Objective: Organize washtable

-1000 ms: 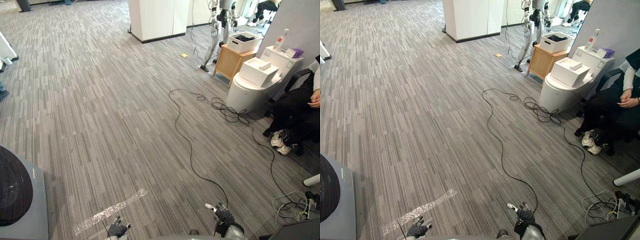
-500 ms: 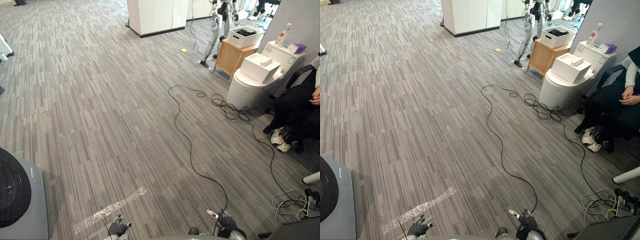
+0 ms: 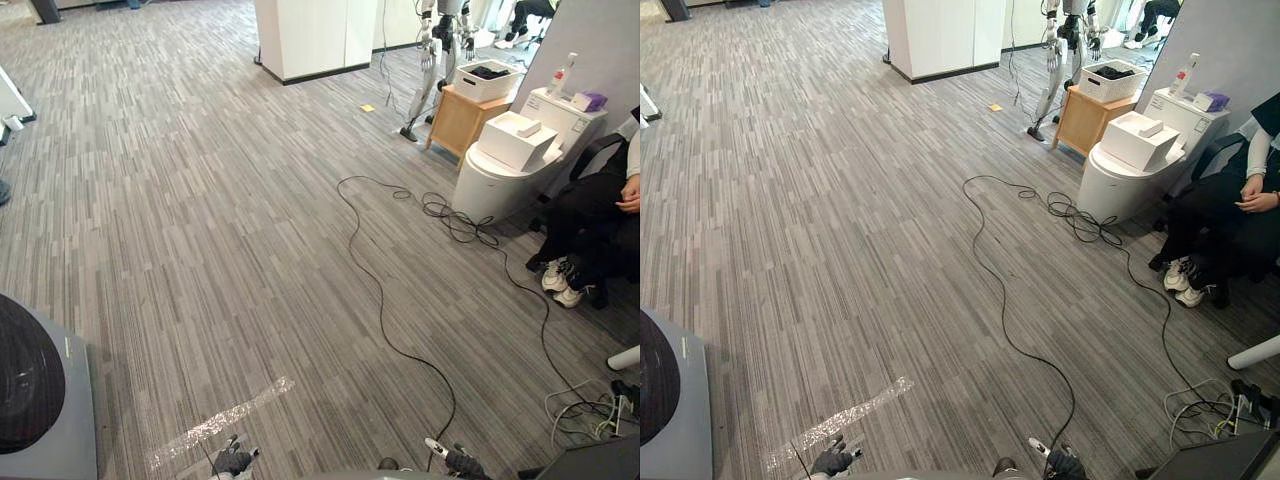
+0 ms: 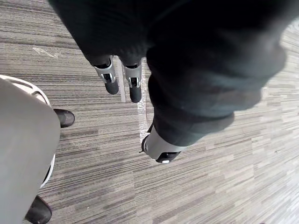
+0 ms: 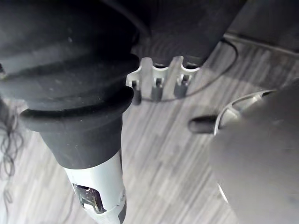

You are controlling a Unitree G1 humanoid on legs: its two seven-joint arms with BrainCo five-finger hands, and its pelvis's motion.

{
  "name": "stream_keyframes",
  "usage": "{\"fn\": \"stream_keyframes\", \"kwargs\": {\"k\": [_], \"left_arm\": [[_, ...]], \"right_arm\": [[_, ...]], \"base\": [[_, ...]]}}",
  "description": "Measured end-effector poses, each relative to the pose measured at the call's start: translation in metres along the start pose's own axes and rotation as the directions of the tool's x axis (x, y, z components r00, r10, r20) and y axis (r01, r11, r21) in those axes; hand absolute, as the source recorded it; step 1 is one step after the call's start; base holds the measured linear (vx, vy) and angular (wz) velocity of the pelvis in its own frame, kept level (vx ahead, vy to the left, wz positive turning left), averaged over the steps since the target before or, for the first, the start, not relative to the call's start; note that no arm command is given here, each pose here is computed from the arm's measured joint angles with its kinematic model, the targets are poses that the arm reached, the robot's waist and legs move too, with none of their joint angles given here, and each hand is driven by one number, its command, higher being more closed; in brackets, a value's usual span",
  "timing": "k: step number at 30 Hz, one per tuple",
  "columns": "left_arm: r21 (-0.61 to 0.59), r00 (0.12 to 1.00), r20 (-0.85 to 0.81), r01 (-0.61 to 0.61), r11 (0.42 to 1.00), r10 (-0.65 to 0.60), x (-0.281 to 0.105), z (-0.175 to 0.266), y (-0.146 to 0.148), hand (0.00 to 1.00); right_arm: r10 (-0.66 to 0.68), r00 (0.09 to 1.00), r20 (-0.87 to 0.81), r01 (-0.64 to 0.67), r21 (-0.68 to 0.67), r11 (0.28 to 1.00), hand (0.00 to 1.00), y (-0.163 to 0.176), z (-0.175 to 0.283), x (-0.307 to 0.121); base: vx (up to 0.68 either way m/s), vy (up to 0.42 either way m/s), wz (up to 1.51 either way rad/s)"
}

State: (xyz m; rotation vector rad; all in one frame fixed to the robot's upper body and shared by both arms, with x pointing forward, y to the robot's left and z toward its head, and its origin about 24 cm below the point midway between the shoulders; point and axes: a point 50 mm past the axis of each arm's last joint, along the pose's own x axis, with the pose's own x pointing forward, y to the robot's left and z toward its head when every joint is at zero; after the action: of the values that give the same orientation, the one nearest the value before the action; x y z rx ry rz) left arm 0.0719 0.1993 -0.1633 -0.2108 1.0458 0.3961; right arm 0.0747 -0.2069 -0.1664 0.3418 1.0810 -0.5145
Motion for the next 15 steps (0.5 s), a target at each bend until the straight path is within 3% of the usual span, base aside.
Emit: {"fn": "stream_keyframes", "kwargs": {"k": [5, 15], "left_arm": [[0.016, 1.000, -0.005, -0.005, 1.000, 0.005, 0.002, 0.003, 0.001, 0.00], [0.069, 0.993, 0.115, 0.023, 0.997, -0.030, 0.006, 0.034, -0.016, 0.00]], "right_arm": [[0.016, 1.000, 0.007, -0.016, -0.050, 0.999, 0.00, 0.003, 0.005, 0.001], [0.156, 0.973, 0.173, -0.136, -0.122, 0.983, 0.00, 0.047, 0.052, 0.004]], "base": [[0.08, 0.011, -0.03], [0.01, 0.005, -0.02]]}}
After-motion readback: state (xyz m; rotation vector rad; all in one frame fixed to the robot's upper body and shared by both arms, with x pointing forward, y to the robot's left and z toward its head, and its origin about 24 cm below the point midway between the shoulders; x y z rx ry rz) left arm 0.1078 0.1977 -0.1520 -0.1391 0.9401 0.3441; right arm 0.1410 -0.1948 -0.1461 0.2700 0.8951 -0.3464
